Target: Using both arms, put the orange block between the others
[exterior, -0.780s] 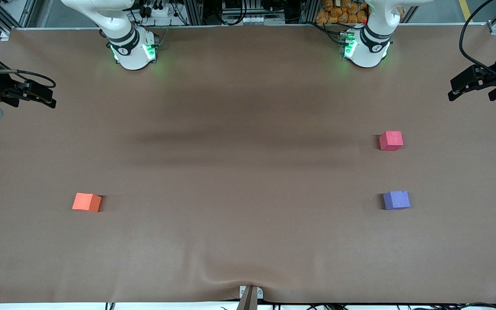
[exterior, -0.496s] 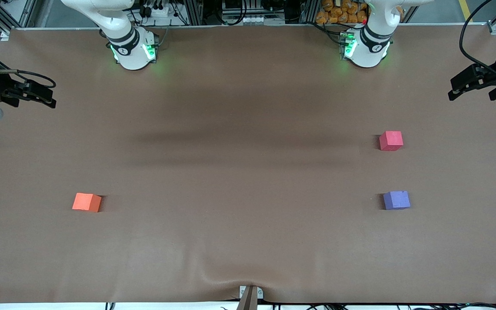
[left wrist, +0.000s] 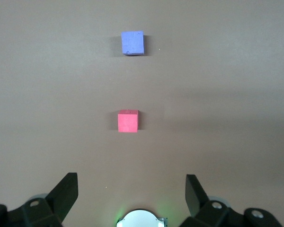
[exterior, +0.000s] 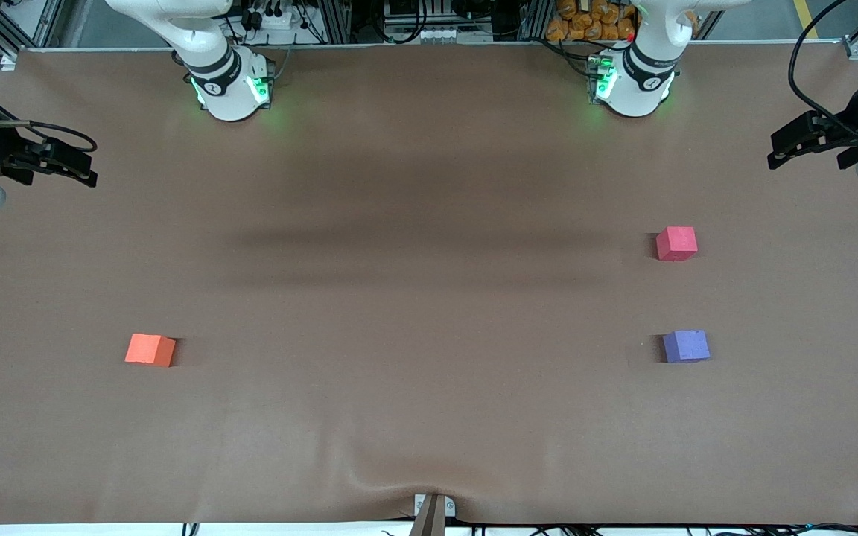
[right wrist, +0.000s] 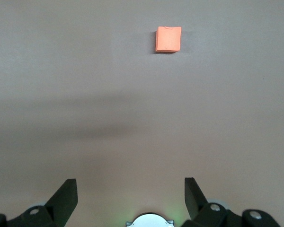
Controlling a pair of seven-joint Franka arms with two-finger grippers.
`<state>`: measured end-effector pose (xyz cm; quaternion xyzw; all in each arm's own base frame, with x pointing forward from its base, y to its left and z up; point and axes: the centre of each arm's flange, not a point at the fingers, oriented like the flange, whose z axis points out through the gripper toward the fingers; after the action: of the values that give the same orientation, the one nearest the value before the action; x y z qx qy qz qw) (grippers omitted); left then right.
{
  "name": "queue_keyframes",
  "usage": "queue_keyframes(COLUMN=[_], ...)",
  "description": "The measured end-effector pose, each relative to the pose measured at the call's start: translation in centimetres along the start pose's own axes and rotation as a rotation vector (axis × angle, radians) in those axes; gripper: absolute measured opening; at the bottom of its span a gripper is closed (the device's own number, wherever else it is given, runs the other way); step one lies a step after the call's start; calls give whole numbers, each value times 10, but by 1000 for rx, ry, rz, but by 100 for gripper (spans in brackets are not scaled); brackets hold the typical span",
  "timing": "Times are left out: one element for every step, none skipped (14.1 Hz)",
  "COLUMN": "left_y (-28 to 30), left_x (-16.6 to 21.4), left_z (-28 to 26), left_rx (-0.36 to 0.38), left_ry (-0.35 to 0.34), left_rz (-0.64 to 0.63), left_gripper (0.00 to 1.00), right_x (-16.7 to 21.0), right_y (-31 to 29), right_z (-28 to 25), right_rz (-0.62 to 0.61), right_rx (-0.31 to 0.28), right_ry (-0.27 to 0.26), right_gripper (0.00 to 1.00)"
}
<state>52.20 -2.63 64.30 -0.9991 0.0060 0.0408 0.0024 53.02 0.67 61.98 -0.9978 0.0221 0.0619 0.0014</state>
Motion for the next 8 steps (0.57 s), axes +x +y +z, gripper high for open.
queue_keyframes(left_y=[0, 0, 0, 0, 0, 0, 0, 0], left_x=[1, 2, 2, 3, 3, 3, 4, 4], left_z=[1, 2, 3, 4, 4, 5, 5, 6], left_rx=[0, 0, 0, 0, 0, 0, 0, 0], left_ry=[-2, -5, -6, -7, -8, -9, -10, -11], left_rz=[0, 0, 0, 0, 0, 0, 0, 0], left_gripper=[100, 100, 100, 100, 100, 100, 100, 100], right_x=[0, 0, 0, 2, 5, 9, 15, 23], right_y=[0, 0, -1, -1, -2, -2, -2, -1], right_z=[1, 2, 4, 8, 13, 21, 31, 43], right_rz=[0, -1, -1, -5, -16, -41, -68, -89], right_rx=[0, 0, -1, 1, 6, 10, 12, 15], right_ry=[-2, -7, -17, -26, -37, -51, -68, -90], right_gripper=[100, 100, 100, 100, 100, 100, 100, 100])
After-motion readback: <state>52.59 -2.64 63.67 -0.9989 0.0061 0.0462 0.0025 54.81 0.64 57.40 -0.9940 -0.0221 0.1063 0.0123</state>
